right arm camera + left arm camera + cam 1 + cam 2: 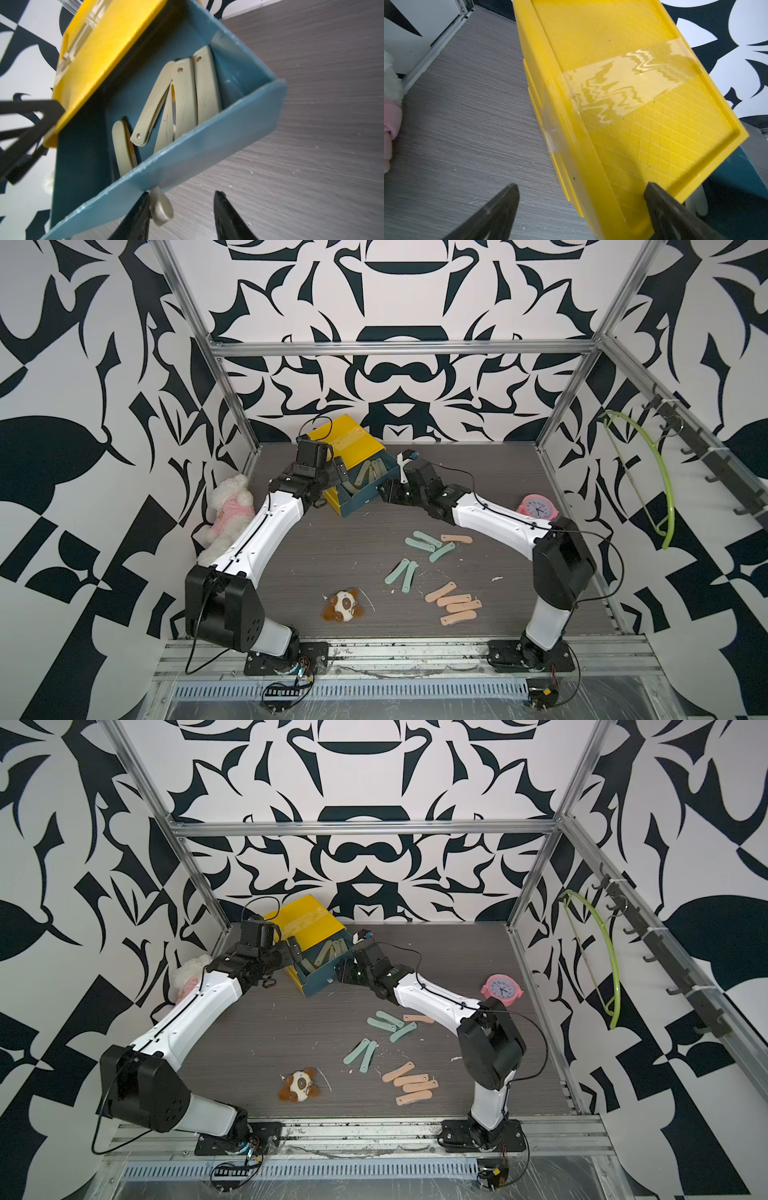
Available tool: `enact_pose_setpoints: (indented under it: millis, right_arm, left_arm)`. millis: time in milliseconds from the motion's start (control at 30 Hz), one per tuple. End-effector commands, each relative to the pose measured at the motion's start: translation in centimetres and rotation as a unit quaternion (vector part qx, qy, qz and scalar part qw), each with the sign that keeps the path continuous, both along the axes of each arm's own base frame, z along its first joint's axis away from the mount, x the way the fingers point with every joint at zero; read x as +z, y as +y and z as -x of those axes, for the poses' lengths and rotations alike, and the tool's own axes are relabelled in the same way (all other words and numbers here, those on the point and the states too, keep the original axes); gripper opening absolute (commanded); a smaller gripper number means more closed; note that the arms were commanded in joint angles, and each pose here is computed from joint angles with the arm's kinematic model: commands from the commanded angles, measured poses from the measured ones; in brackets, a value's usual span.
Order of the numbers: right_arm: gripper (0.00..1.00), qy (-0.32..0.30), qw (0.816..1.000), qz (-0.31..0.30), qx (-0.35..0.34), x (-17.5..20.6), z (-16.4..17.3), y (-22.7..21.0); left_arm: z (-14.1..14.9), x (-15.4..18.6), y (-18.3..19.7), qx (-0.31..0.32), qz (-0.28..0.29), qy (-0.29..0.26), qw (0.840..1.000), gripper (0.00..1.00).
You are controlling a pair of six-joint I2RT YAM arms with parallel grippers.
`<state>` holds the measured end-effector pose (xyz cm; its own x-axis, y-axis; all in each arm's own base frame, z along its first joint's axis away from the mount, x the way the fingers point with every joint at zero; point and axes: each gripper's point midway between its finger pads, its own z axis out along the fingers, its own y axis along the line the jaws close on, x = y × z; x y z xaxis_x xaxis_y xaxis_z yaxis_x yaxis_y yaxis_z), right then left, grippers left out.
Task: Place the fruit knives into the drawer by color
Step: Close the drawer in the storage box.
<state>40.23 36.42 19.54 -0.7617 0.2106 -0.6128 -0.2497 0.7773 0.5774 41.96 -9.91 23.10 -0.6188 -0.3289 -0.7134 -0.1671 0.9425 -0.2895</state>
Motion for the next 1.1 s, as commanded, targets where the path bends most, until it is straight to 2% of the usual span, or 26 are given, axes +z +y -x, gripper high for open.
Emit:
enact_pose_setpoints:
  millis: [0, 267, 667, 800, 933, 1067]
  right_arm:
    - [0.51, -0.034, 0.998, -0.057, -0.014, 3.4, -2.0, 1.4]
    - [0.52, -0.025, 0.994, -0.1, -0.031, 2.6, -4.3, 3.4]
    - [0.54, -0.015, 0.992, -0.121, -0.044, 1.4, -5.8, 4.6]
    - [0.56, -0.023, 0.991, -0.128, -0.038, 2.3, -5.1, 4.3]
    - [0.56, -0.031, 0.989, -0.141, -0.033, 3.4, -2.9, 3.3]
    - [0.53, -0.013, 0.988, -0.15, -0.042, 1.9, -0.8, 2.1]
  left_arm:
    - [1.2, -3.3, -0.2, -0.014, -0.005, 0.051, 0.999, 0.99]
    - [1.5, -4.2, -0.6, -0.02, 0.004, 0.061, 0.998, 0.99]
    - [2.0, -5.4, -1.1, -0.029, 0.021, 0.074, 0.997, 1.0]
    - [2.0, -5.3, -1.2, -0.028, 0.023, 0.072, 0.997, 1.0]
    - [2.0, -5.0, -1.1, -0.027, 0.024, 0.068, 0.997, 0.99]
    - [2.0, -4.8, -1.1, -0.028, 0.027, 0.064, 0.997, 0.99]
